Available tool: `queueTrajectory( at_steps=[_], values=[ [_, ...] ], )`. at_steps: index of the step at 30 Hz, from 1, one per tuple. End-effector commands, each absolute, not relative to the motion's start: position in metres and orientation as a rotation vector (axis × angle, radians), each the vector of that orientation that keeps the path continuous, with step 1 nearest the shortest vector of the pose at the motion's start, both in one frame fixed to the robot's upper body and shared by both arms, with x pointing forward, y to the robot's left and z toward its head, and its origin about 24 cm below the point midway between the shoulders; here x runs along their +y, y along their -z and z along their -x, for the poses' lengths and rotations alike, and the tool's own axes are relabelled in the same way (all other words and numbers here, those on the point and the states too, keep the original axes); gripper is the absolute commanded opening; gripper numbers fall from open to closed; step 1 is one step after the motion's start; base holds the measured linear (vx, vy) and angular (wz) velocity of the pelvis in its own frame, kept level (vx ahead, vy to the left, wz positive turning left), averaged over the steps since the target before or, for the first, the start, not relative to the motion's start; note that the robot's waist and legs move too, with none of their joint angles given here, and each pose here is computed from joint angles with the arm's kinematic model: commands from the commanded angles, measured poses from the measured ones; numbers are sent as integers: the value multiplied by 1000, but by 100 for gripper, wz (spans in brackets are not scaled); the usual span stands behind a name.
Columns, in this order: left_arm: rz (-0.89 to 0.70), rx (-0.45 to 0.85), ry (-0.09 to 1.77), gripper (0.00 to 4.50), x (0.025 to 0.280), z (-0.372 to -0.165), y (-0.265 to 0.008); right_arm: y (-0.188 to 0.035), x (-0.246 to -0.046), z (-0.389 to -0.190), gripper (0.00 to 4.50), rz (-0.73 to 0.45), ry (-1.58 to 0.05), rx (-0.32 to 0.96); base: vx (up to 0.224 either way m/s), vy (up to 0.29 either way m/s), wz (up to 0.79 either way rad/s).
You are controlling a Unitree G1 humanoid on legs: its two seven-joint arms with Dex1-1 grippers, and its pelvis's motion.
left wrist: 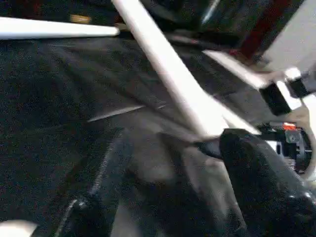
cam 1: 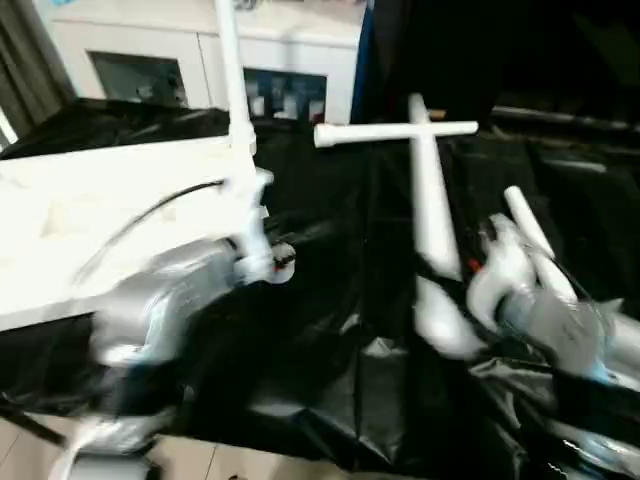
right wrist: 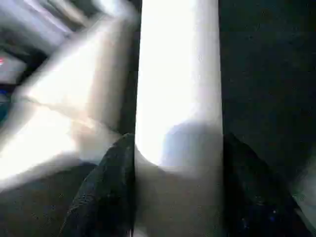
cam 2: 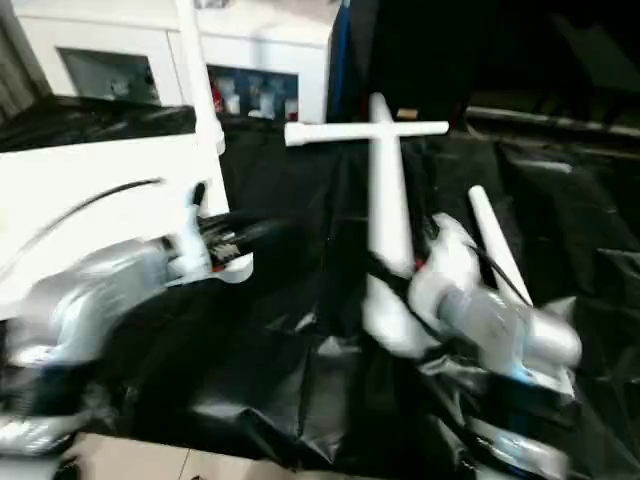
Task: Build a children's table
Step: Pick table leg
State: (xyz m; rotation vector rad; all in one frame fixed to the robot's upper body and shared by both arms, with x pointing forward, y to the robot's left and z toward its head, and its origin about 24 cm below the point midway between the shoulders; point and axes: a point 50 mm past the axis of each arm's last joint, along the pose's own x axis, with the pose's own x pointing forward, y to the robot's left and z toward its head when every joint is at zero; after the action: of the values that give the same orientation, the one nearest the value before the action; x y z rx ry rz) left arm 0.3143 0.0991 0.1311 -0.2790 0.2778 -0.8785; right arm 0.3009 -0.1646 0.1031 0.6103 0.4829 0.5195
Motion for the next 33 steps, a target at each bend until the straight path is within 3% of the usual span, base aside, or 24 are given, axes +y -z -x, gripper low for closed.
queueTrajectory(
  at_steps=[1, 4, 13, 17, 21, 27, 29, 33],
  values=[
    [279, 312, 863, 375, 96, -318, -126, -119, -160, -298, 189, -636, -600, 395, 0, 0, 0],
    [273, 334, 850, 398, 89, -319, -122, -124, -149, -296, 189, -627, -665, 361, 0, 0, 0],
    [361, 345, 879, 449, 80, -319, -121, -133, -146, -296, 189, -654, -677, 314, 0, 0, 0],
    [448, 285, 829, 450, 82, -327, -130, -131, -149, -297, 189, -530, -646, 325, 0, 0, 0],
    [494, 268, 821, 450, 84, -330, -134, -130, -151, -299, 189, -477, -621, 321, 0, 0, 0],
    [546, 287, 876, 450, 77, -325, -136, -135, -148, -302, 189, -543, -611, 275, 0, 0, 0],
    [544, 292, 918, 450, 77, -320, -135, -138, -153, -308, 189, -570, -541, 236, 0, 0, 0],
    [424, 260, 966, 450, 79, -313, -135, -142, -164, -319, 189, -650, -423, 188, 0, 0, 0]
  ],
)
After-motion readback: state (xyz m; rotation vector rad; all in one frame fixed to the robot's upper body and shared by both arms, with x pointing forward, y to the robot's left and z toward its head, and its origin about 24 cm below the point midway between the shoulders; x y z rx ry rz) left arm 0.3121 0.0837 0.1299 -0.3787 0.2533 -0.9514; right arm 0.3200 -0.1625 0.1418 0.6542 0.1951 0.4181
